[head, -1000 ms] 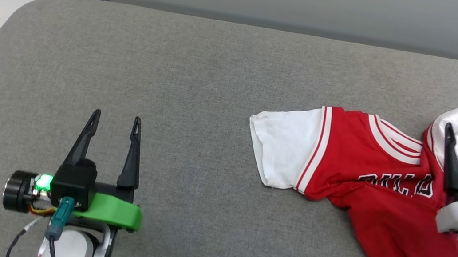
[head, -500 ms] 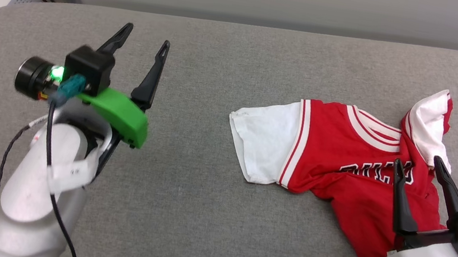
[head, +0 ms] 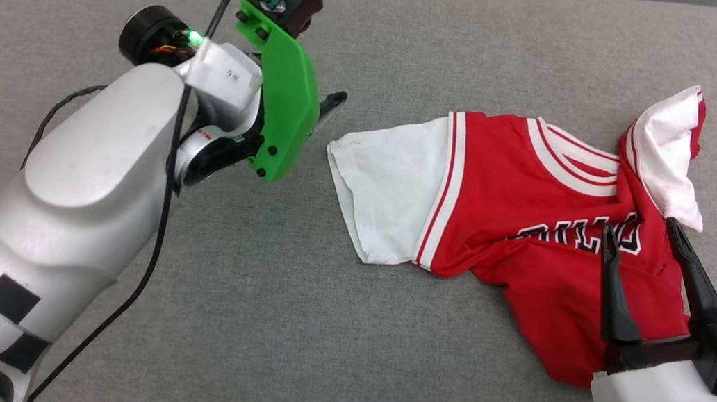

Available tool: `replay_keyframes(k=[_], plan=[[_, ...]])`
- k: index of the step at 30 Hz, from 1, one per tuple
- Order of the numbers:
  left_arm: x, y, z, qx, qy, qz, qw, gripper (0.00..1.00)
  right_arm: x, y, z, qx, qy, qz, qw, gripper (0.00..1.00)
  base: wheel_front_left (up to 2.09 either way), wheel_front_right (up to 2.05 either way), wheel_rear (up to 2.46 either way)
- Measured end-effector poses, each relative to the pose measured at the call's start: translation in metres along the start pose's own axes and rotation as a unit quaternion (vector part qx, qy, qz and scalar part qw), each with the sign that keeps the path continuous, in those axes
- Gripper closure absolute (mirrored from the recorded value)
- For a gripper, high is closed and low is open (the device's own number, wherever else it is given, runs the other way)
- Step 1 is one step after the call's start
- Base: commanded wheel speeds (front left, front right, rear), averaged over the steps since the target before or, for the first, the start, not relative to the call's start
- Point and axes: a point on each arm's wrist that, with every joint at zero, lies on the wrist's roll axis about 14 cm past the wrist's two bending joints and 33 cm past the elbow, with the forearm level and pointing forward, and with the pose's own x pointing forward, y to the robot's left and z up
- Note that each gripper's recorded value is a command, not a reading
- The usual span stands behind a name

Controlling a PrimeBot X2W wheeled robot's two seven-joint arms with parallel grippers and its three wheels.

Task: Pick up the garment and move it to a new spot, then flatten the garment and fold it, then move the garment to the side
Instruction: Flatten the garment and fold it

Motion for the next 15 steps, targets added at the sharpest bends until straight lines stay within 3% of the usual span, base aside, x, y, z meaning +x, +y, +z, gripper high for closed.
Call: replay_keyframes(k=[7, 15], plan=[[0.044, -0.015, -0.043, 0.044, 0.13, -0.04, 0.99, 0.0, 0.009, -0.007, -0.013, -0.007, 0.014, -0.007, 1.0, 0.0, 0.0, 0.0, 0.0], [0.079, -0.024, -0.099, 0.078, 0.218, -0.067, 0.971, 0.0, 0.017, -0.015, -0.028, -0.01, 0.031, -0.018, 0.999, 0.0, 0.0, 0.0, 0.0]])
